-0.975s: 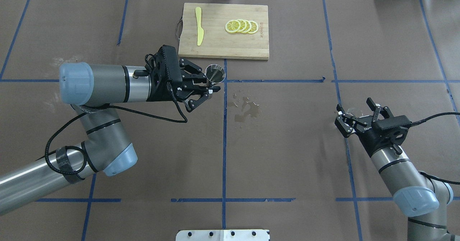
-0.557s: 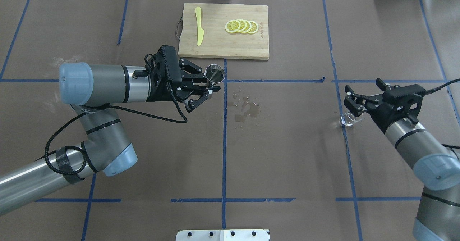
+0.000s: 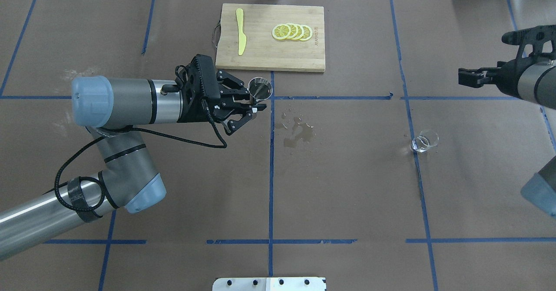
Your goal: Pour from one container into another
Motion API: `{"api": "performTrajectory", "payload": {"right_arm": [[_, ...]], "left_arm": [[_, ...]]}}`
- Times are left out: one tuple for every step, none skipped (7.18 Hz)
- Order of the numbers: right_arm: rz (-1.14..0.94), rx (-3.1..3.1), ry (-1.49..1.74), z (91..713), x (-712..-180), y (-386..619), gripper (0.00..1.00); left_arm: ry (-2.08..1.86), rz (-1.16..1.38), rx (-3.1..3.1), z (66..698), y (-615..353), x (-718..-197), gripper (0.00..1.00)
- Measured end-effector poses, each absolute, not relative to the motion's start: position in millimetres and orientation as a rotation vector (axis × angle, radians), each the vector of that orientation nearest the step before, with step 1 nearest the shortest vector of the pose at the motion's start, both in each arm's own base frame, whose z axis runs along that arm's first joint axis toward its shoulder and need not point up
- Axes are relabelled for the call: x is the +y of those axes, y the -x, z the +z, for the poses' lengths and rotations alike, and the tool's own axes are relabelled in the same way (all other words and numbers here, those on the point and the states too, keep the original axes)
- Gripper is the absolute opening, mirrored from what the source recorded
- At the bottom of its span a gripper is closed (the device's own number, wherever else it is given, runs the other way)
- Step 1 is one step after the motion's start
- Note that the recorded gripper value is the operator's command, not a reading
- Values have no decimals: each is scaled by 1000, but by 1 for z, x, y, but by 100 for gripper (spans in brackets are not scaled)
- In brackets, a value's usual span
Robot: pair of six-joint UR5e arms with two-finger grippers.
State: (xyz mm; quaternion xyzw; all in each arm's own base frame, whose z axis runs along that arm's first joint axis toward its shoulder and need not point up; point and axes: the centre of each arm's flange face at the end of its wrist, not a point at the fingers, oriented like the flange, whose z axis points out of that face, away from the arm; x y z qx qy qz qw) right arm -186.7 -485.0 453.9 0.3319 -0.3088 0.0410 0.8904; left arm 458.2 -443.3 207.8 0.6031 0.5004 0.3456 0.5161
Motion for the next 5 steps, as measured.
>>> {"api": "performTrajectory", "payload": {"right_arm": [[22,-629,-598,455,-504,148,100],[-51,-626,-512,463,-515,105,100],[-116,-642,-430,481,-520,63,100],[-169,-670,-356,509,-520,25,100],[-221,-679,-298,540,-514,-6,100]], "left_arm": [[-1448,830,1202,208,-458,-443,0],[-1448,830,1201,208,-458,-444,0],[-1449,829,1201,208,-458,-444,0],[-1449,828,1199,208,-457,-445,0],[-1456,832,1193,208,-457,-445,0]]}}
